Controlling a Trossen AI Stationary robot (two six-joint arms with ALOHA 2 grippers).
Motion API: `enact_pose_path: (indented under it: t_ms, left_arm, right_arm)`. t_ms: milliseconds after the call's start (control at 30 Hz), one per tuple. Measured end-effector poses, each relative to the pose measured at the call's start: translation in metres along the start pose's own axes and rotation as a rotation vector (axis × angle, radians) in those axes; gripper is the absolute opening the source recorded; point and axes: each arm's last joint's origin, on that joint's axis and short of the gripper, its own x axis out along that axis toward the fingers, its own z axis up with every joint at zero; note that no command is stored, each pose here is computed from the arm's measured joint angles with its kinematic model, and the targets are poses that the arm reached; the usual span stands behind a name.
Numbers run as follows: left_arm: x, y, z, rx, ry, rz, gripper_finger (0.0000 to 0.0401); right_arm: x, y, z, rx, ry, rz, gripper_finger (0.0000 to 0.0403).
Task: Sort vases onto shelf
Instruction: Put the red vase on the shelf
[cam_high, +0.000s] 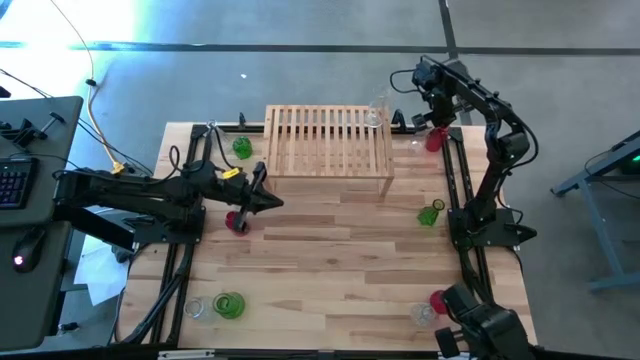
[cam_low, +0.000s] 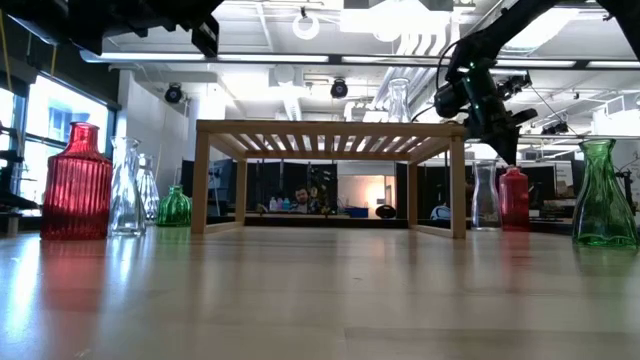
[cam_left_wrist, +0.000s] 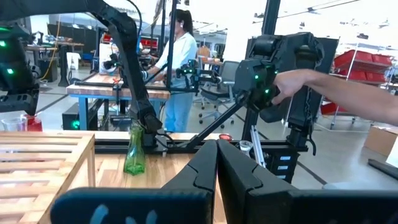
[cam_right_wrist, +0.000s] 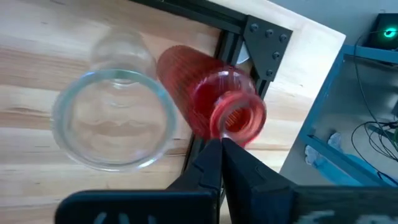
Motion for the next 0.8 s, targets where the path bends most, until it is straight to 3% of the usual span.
enact_pose_path:
  t_ms: [200, 500, 800]
  left_arm:
    - [0.000, 0.000, 0.000, 0.000, -0.002, 0.000, 0.0005]
    - [-0.003, -0.002, 0.003, -0.012, -0.010, -0.034, 0.0005]
    - [-0.008, -0.004, 0.006, -0.007, -0.004, -0.031, 0.0005]
  right_arm:
    - [-0.006, -0.002, -0.003, -0.005, -0.005, 0.009, 0.0000]
    - [-0.008, 0.000, -0.003, -0.136, -0.024, -0.052, 0.0007]
    - [-0.011, 0.011, -0.004, -0.353, -0.043, -0.059, 0.0109]
